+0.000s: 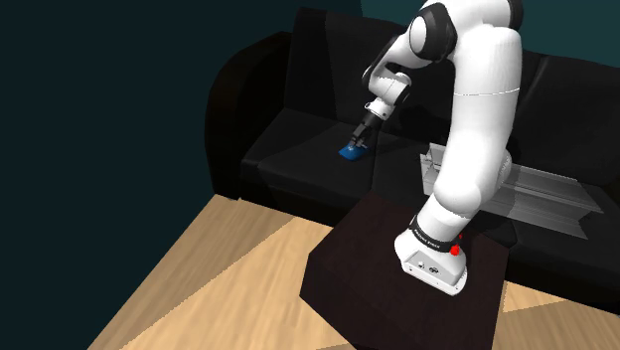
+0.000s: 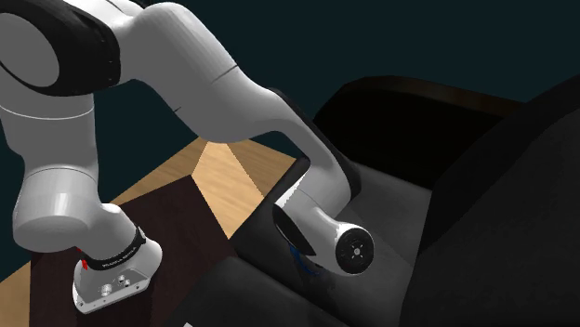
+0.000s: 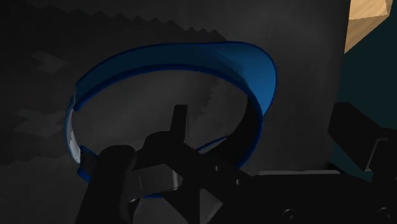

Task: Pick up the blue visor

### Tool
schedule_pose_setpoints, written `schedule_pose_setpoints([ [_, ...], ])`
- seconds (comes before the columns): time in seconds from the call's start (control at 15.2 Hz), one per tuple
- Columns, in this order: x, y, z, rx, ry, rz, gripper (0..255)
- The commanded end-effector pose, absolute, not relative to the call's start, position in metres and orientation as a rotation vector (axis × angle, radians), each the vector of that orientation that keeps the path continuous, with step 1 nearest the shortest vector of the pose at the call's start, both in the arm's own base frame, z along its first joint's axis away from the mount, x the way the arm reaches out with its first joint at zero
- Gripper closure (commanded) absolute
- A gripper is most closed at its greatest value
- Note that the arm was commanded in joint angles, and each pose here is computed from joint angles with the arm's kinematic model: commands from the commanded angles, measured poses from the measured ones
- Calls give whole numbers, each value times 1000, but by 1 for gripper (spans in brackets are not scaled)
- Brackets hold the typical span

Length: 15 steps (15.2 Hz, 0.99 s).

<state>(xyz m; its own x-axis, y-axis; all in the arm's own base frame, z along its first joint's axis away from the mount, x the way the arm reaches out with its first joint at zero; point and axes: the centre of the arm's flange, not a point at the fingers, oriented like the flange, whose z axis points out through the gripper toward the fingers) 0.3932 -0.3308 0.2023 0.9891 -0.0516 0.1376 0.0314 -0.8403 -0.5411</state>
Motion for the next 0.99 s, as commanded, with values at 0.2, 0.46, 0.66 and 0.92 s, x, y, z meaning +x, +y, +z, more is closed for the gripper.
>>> schedule_pose_setpoints([
  [0.2, 393, -330, 193, -2561, 14, -197, 255],
  [0.46, 393, -330, 193, -2561, 14, -197, 255],
  [0.66, 393, -330, 194, -2561, 14, -197, 255],
  [0.92, 393, -330, 204, -2561, 14, -197, 255],
])
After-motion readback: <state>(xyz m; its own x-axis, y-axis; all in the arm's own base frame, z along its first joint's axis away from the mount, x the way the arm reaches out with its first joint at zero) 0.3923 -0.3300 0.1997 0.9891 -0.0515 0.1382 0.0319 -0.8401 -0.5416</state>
